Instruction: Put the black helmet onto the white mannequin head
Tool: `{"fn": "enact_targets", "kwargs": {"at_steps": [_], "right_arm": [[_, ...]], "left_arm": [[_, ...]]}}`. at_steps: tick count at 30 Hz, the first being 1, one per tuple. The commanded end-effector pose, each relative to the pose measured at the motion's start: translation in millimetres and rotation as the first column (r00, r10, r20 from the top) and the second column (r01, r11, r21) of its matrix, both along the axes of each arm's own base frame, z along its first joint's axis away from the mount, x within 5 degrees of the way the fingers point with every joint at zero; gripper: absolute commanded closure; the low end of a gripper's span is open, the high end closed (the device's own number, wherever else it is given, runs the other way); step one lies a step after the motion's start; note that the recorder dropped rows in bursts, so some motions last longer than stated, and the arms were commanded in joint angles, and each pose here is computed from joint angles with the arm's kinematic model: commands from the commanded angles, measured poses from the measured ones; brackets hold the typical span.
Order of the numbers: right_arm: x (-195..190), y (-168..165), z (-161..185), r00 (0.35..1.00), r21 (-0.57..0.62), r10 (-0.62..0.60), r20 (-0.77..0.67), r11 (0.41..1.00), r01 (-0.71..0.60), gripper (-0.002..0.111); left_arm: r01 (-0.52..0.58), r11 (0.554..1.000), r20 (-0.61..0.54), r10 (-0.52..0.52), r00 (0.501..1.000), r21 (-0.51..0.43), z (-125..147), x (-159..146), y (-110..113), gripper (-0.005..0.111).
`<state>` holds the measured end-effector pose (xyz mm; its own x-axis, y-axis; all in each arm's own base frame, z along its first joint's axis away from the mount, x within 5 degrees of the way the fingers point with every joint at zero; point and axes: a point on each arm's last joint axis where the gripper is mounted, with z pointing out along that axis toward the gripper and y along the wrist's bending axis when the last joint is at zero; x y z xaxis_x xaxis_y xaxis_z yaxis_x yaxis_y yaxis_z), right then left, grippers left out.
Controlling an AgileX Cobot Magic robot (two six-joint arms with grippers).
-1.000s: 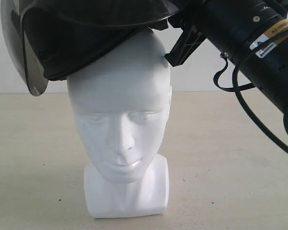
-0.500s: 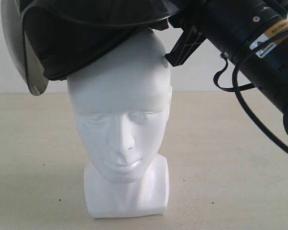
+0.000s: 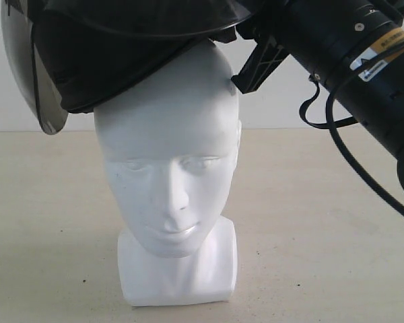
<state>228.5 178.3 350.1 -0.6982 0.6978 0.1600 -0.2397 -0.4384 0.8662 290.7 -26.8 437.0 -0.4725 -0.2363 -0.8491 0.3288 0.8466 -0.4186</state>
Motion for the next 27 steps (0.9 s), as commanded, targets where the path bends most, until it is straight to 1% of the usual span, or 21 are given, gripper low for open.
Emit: {"fn": "enact_targets", "kwargs": {"at_steps": [1, 2, 3, 4, 7, 9, 10, 11, 13, 14, 17, 19, 27], "right_arm": [[-4, -1, 2, 1.0, -0.008, 0.002, 0.028, 1.0, -0.002, 0.108], [-3, -2, 2, 1.0, -0.004, 0.0, 0.025, 1.0, 0.0, 0.108], [-3, -2, 2, 1.0, -0.002, -0.001, 0.024, 1.0, 0.001, 0.108], [-3, -2, 2, 0.999, -0.016, -0.012, 0.033, 1.0, 0.013, 0.108], [-2, -3, 2, 0.999, -0.018, -0.024, 0.036, 1.0, 0.025, 0.108], [-2, -3, 2, 0.999, -0.019, -0.037, 0.037, 0.999, 0.037, 0.108], [-2, -3, 2, 0.999, -0.02, -0.038, 0.038, 0.999, 0.039, 0.108], [-2, -3, 2, 0.999, -0.02, -0.038, 0.038, 0.999, 0.039, 0.108], [-2, -4, 2, 0.999, -0.02, -0.041, 0.034, 0.999, 0.042, 0.108], [-2, -4, 2, 0.999, -0.02, -0.041, 0.034, 0.999, 0.042, 0.108], [-2, -4, 3, 0.995, -0.044, -0.067, 0.08, 0.997, 0.07, 0.108], [-3, -5, 5, 0.992, -0.046, -0.076, 0.103, 0.996, 0.081, 0.108], [-2, -4, 2, 0.994, -0.071, -0.076, 0.079, 0.994, 0.082, 0.108]], "left_arm": [[0.294, 0.954, 0.059, -0.29, 0.955, -0.065, -10, 33, -6, 0.102], [0.348, 0.929, 0.022, -0.348, 0.937, -0.128, -19, 46, -7, 0.102], [0.372, 0.918, 0.002, -0.375, 0.927, -0.138, -24, 50, -7, 0.102], [0.413, 0.902, -0.022, -0.419, 0.908, -0.125, -29, 51, -9, 0.102], [0.425, 0.894, -0.013, -0.431, 0.902, -0.138, -28, 50, -10, 0.102], [0.45, 0.882, -0.014, -0.456, 0.89, -0.136, -28, 49, -15, 0.102], [0.479, 0.868, -0.009, -0.485, 0.875, -0.133, -28, 47, -26, 0.102], [0.513, 0.852, -0.003, -0.516, 0.857, -0.104, -29, 46, -39, 0.102], [0.524, 0.851, -0.028, -0.525, 0.851, -0.049, -33, 45, -51, 0.102], [0.525, 0.85, -0.042, -0.526, 0.849, -0.044, -34, 45, -53, 0.102], [0.519, 0.852, -0.047, -0.522, 0.852, -0.062, -33, 44, -53, 0.102], [0.532, 0.844, -0.054, -0.535, 0.843, -0.067, -34, 43, -53, 0.102], [0.562, 0.821, -0.048, -0.568, 0.821, -0.099, -32, 39, -57, 0.102]]}}
